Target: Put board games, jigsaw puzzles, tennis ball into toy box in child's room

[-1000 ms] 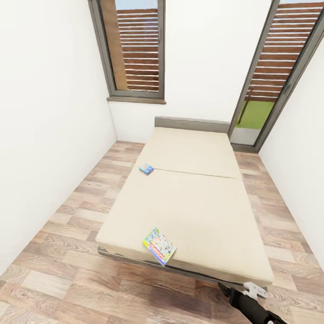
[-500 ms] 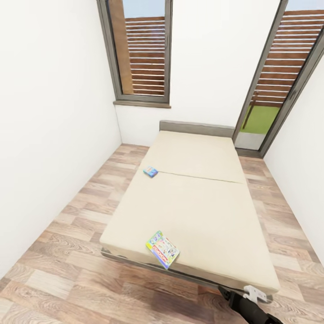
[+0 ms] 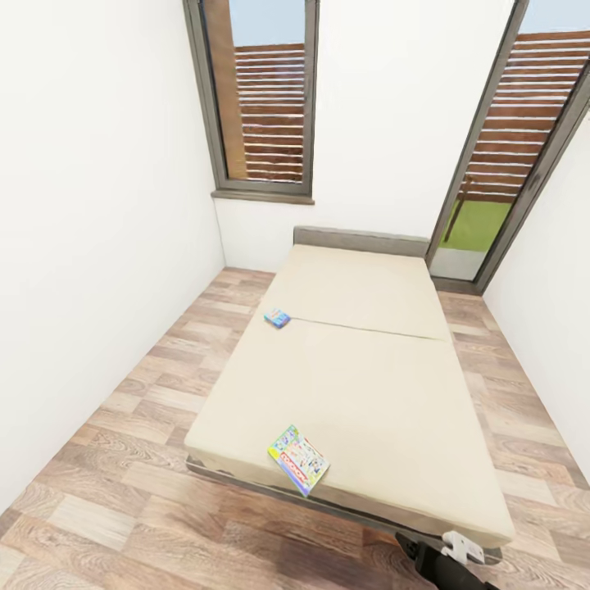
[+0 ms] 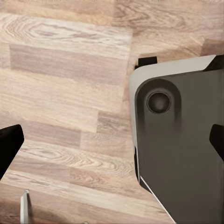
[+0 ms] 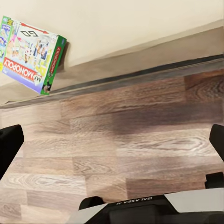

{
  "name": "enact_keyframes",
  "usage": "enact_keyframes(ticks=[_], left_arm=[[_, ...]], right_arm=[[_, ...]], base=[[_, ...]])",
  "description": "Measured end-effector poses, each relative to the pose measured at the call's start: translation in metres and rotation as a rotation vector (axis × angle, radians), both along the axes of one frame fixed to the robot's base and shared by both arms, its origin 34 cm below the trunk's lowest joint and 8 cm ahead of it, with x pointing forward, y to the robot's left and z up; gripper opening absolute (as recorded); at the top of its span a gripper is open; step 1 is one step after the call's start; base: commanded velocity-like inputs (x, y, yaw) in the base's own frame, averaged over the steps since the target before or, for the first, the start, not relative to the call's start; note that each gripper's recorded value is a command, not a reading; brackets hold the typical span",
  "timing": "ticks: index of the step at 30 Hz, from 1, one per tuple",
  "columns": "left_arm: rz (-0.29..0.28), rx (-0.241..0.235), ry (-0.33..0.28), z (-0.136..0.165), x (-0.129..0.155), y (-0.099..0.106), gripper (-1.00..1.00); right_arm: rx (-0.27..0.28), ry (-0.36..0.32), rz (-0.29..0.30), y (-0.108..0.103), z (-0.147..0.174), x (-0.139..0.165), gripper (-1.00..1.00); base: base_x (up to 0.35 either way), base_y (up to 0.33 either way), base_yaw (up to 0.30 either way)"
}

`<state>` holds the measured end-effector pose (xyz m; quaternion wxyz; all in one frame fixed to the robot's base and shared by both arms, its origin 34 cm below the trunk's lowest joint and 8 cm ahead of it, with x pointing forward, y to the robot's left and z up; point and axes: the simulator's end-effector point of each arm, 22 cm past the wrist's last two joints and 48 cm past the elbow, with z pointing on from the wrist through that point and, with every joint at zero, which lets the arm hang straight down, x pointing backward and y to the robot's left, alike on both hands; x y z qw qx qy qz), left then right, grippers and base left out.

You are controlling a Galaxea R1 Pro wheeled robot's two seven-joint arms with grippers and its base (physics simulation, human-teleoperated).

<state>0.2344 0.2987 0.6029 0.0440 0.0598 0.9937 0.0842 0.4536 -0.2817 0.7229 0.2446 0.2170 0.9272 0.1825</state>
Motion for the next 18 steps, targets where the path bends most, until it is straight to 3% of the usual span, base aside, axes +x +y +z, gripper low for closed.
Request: enact_keyframes(ticks=[18], left_arm=[[0.002, 0.001, -0.018, 0.004, 0.005, 0.001, 1.00]], right_arm=[[0.014, 0.019, -0.013, 0.002, -0.004, -0.009, 1.00]], base=[[0.000, 0.000, 0.001]])
